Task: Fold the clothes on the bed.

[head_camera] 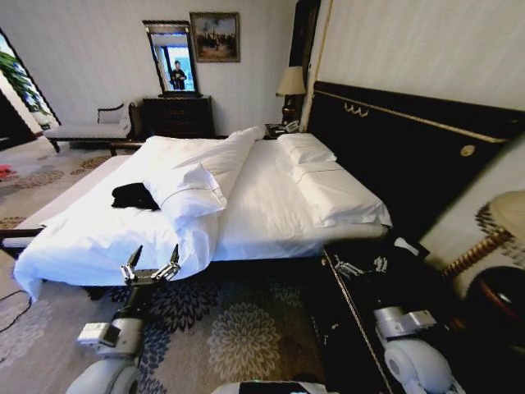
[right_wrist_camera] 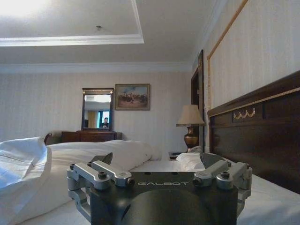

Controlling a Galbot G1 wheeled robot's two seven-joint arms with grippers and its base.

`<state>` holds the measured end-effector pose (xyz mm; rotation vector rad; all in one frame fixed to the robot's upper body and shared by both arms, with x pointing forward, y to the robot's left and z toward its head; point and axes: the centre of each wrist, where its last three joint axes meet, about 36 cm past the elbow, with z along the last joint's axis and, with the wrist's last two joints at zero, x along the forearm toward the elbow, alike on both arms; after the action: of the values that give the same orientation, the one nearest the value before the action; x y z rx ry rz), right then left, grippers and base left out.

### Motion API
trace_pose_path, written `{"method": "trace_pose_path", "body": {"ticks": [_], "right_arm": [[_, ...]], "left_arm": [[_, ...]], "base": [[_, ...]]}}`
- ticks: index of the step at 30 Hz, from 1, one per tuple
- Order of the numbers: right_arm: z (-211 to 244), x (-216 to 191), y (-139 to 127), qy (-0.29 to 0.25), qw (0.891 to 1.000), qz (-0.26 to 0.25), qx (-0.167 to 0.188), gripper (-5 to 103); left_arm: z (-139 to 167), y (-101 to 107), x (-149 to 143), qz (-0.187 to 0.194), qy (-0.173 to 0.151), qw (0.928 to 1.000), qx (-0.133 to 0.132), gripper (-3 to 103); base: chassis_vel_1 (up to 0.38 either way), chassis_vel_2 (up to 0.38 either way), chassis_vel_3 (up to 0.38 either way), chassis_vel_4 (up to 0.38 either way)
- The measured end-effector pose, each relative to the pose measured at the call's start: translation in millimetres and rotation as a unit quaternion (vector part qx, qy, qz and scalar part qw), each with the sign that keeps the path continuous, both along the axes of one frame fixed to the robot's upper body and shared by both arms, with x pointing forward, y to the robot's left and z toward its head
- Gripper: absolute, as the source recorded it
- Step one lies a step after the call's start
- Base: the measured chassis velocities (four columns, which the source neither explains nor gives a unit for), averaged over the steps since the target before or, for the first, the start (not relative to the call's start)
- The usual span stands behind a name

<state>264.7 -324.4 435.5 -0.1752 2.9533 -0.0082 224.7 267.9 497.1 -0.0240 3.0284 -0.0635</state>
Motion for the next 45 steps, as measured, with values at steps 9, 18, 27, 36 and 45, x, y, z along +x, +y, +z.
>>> {"method": "trace_pose_path", "body": {"ticks": [9, 18, 27, 36, 45], "right_arm": [[-4.5, 2.1, -0.2, 0.002, 1.0, -0.001, 0.001, 100], [-5.3, 2.9, -0.8, 0.001, 1.0, -0.002, 0.001, 100], [-6.6, 1.9, 0.0, 0.002, 1.0, -0.004, 0.003, 100], [-8.2, 1.3, 0.1, 0.003, 1.0, -0.008, 0.004, 100], [-10.0, 2.6, 0.4, -0.001, 1.0, -0.009, 0.006, 100]], "left_arm": [[-0.7, -0.6, -0.1, 0.001, 0.0, 1.0, 0.001, 100], [-1.3, -0.6, -0.1, 0.002, 0.0, 1.0, 0.001, 100], [-1.5, -0.7, -0.4, 0.002, 0.0, 1.0, 0.001, 100], [-2.1, -0.8, 0.1, 0.001, 0.0, 1.0, 0.001, 100], [-3.2, -0.5, 0.8, 0.001, 0.001, 1.0, 0.001, 100]], "base": [[-0.128, 0.131, 0.13, -0.132], [-0.119, 0.116, 0.119, -0.114], [-0.106, 0.121, 0.114, -0.108], [-0.112, 0.098, 0.107, -0.106], [-0.089, 0.108, 0.092, -0.086]]}}
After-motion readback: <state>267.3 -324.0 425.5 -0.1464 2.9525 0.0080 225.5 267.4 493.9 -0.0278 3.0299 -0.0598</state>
